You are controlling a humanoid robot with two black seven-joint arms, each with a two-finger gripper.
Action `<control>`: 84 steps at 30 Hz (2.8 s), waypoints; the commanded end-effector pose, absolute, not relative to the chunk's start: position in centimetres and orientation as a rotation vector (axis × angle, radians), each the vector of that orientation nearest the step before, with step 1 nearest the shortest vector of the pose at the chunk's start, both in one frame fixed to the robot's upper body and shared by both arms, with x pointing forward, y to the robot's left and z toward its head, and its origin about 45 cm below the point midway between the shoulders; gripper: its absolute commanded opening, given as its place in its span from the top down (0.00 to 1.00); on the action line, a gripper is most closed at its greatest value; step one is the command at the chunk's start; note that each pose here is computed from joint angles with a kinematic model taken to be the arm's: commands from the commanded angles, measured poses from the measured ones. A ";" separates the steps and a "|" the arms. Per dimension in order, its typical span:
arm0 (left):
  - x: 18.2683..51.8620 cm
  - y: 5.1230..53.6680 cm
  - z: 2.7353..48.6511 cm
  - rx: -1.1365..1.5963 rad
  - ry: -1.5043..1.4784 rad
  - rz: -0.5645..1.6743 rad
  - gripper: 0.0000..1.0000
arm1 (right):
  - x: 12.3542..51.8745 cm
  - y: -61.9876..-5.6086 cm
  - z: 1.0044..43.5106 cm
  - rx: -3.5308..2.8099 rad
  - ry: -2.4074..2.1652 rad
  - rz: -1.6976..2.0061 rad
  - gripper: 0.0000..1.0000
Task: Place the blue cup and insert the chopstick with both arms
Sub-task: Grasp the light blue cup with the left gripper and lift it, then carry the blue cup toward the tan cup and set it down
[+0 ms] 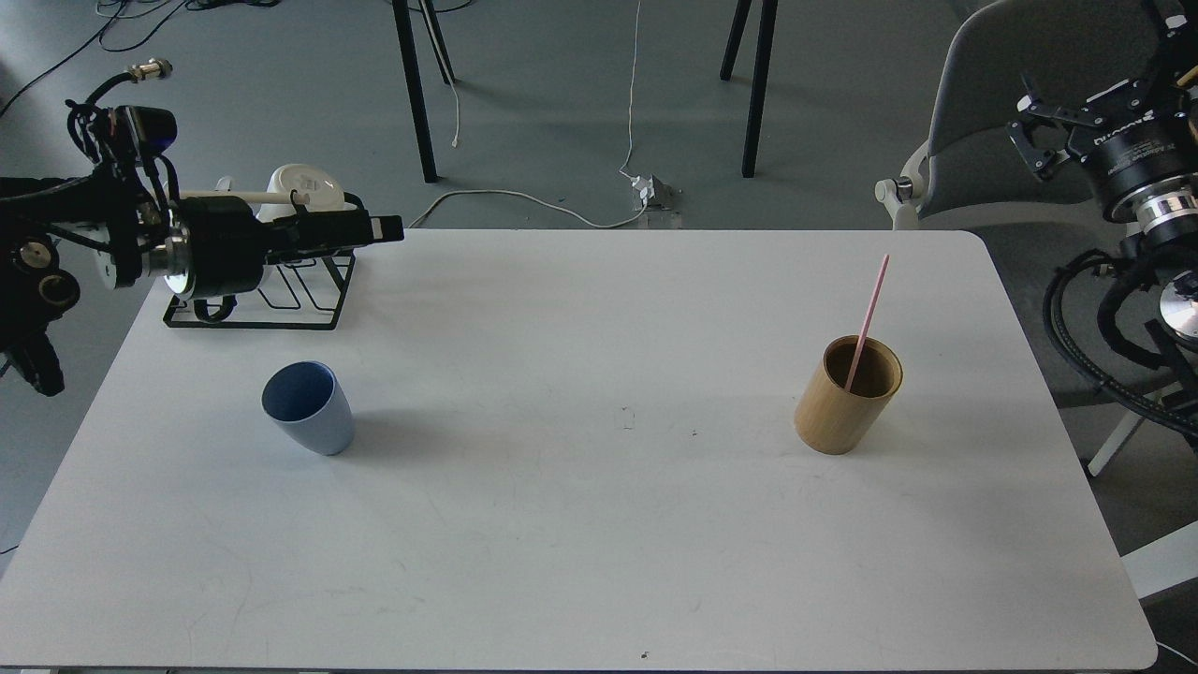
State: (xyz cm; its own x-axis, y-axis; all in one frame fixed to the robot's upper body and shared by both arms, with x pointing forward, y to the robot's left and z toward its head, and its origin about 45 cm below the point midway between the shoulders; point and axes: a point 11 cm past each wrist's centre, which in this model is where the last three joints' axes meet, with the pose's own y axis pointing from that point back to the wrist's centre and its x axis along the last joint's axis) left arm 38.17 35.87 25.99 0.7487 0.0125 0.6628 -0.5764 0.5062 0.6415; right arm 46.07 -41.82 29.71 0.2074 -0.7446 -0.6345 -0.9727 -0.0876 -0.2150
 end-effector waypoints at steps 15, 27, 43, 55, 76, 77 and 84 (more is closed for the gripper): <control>34.7 41.7 17.8 1.298 -0.845 0.176 0.21 | 45.8 -43.1 30.5 -1.886 1.594 0.454 0.00; 35.6 42.4 15.0 1.331 -0.771 0.199 0.48 | 45.6 -44.8 30.3 -1.853 1.647 0.441 0.01; 38.7 36.0 20.4 1.199 -0.841 0.086 0.97 | 45.3 -46.0 30.5 -1.822 1.673 0.424 0.01; 43.6 13.1 26.9 1.024 -1.197 -0.094 0.98 | 43.8 -50.4 33.4 -1.806 1.756 0.314 0.01; 37.9 8.5 16.3 1.046 -1.117 -0.395 0.95 | 42.6 -52.4 33.4 -1.796 1.813 0.293 0.01; 37.8 8.6 16.0 1.048 -1.111 -0.395 0.94 | 42.6 -52.4 33.4 -1.797 1.813 0.294 0.01; 37.1 8.3 15.2 1.039 -1.094 -0.397 0.90 | 42.4 -52.6 33.1 -1.796 1.821 0.297 0.01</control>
